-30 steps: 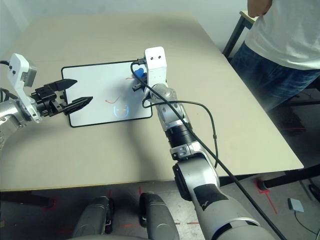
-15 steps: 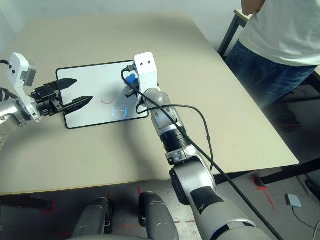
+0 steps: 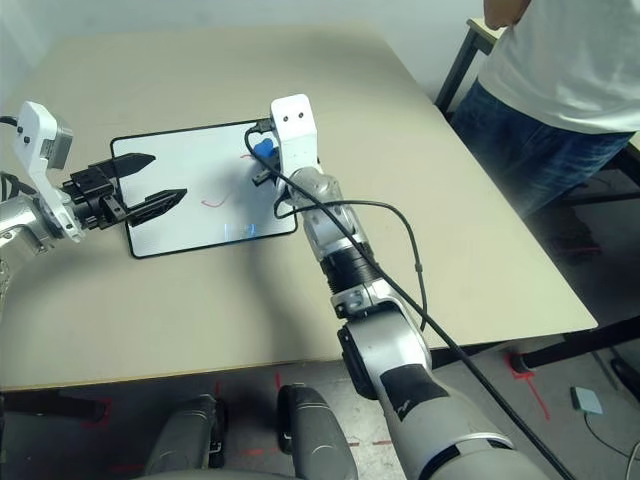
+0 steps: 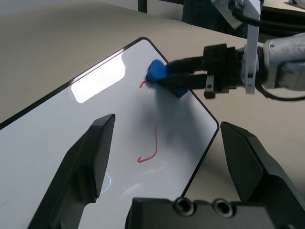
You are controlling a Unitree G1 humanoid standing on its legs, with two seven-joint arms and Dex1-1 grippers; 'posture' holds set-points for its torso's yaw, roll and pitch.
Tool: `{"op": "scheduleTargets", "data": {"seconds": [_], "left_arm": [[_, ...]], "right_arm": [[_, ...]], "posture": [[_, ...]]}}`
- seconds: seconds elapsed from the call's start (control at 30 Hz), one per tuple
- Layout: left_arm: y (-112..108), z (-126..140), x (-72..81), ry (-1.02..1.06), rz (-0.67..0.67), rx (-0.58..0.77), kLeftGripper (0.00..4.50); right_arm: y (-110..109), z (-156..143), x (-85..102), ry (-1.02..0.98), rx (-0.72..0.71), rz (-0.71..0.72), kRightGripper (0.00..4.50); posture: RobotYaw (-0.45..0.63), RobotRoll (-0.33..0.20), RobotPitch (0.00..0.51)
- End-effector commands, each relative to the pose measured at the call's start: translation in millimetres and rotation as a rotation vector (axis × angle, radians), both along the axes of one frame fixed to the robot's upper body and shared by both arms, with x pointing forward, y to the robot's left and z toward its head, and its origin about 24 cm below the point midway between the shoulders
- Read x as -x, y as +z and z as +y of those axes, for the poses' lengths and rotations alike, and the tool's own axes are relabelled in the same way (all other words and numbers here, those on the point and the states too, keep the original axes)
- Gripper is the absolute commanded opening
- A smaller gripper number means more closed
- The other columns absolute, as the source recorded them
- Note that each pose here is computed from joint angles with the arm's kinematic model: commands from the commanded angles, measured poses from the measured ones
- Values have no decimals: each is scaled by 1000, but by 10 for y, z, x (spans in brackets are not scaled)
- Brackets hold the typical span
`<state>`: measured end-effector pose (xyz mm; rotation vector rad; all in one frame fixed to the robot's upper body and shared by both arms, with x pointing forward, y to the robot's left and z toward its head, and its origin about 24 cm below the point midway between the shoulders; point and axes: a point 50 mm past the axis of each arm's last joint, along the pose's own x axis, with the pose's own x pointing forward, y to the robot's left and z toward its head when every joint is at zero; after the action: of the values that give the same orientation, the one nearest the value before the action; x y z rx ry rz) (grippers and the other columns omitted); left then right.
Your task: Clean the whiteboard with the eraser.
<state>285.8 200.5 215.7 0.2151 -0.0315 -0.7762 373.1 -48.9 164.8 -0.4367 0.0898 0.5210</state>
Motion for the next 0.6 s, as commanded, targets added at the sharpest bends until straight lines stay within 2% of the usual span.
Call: {"op": "scheduleTargets", "data": {"seconds": [0.03,0.13,0.23,0.6], "left_arm": [[-18,-8,19,1,10,-9,4500],[-20,-10,25,1,12,-9,4500],[-22,-10,28,2,13,-8,4500],[-35,-4,26,5,14,-6,4500]], "right_arm": [[-343,104,122,51,72,153,818],[-369,145,169,73,87,165,818],[-331,110,140,53,88,153,818],[45,-243,-210,-115,66,33,817]], "posture": [[133,0,131],[134,0,134],[134,0,134],[130,0,132]]}}
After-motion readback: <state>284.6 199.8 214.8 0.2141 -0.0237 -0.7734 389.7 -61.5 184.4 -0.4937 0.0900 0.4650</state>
